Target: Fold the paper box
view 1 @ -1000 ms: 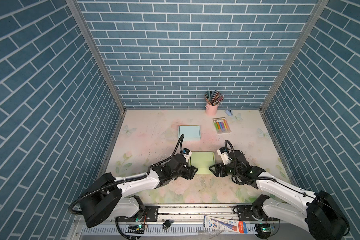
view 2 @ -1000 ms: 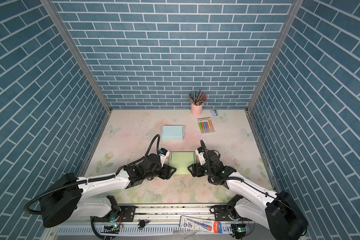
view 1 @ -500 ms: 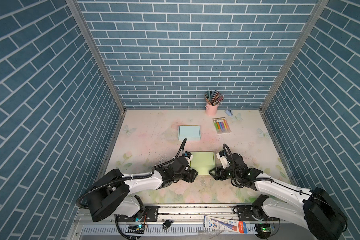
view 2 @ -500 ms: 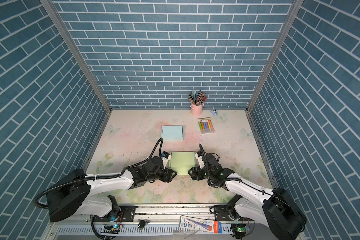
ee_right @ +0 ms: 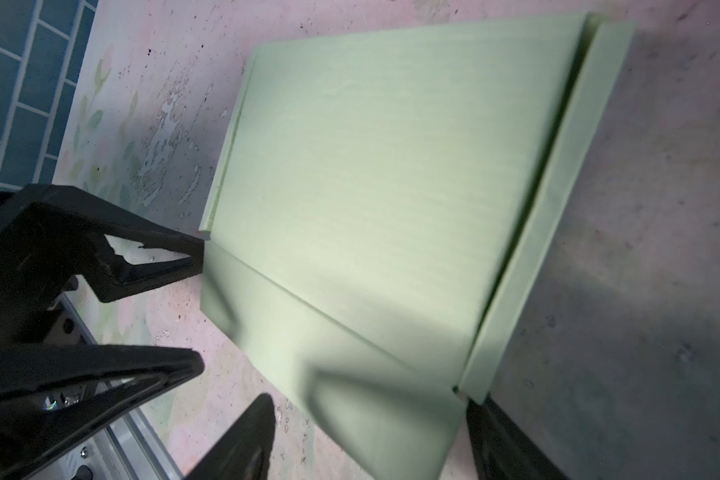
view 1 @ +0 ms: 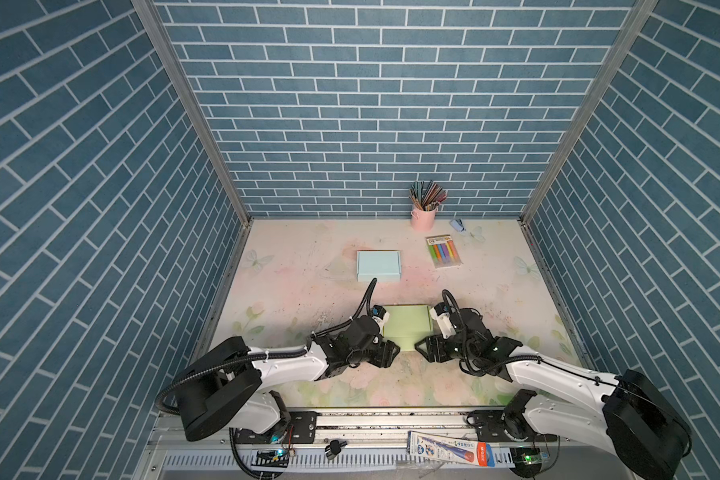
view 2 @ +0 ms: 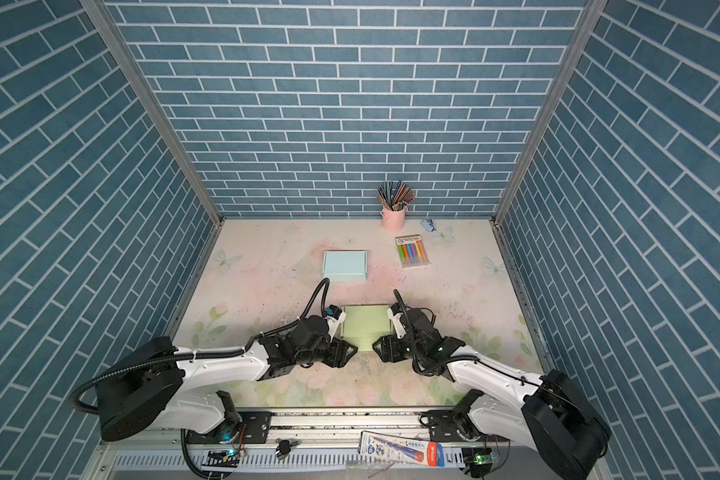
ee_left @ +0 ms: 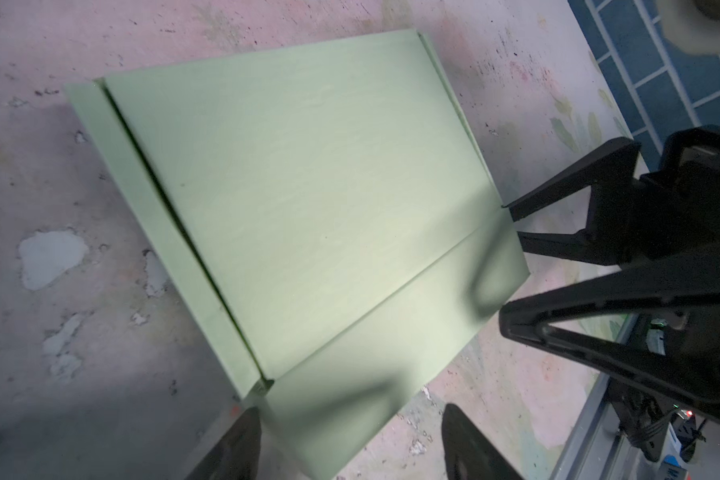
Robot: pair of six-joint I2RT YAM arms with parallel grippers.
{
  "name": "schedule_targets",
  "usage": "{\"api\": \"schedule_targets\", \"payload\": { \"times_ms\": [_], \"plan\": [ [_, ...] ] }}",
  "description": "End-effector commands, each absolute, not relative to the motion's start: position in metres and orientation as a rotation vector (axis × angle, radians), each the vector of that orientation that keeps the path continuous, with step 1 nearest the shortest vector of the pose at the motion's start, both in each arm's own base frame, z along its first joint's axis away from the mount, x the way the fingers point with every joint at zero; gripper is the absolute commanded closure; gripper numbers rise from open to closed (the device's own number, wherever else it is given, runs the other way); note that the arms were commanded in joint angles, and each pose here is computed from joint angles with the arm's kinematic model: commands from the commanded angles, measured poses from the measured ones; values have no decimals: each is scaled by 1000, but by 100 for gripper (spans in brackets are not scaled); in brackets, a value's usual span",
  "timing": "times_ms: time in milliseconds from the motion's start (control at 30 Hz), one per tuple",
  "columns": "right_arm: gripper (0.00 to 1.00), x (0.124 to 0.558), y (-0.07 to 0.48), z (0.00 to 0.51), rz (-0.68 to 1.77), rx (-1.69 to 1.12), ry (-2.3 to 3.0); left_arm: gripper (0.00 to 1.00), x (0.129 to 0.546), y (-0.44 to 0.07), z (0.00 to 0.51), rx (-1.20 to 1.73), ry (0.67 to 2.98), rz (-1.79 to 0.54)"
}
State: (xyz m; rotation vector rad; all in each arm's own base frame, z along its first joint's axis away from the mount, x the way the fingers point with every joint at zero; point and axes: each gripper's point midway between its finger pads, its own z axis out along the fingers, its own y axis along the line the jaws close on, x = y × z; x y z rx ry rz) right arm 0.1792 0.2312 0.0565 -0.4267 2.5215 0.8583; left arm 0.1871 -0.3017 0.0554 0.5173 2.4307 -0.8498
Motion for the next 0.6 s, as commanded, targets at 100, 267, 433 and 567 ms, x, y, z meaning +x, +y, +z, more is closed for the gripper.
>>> {"api": "schedule_targets", "payload": {
  "times_ms": [100,267,433,567],
  "plan": [
    [27,183,235,63,860,-403,2503,31,188,-306,59,504,2414,-863],
    [28,185,230,55,806,-399,2517,32,188,-306,52,504,2425,-855],
    [31,187,227,50,770,-404,2523,37,190,-305,48,497,2428,-840],
    [31,188,226,49,757,-405,2522,39,192,-305,49,496,2424,-840]
  ]
}}
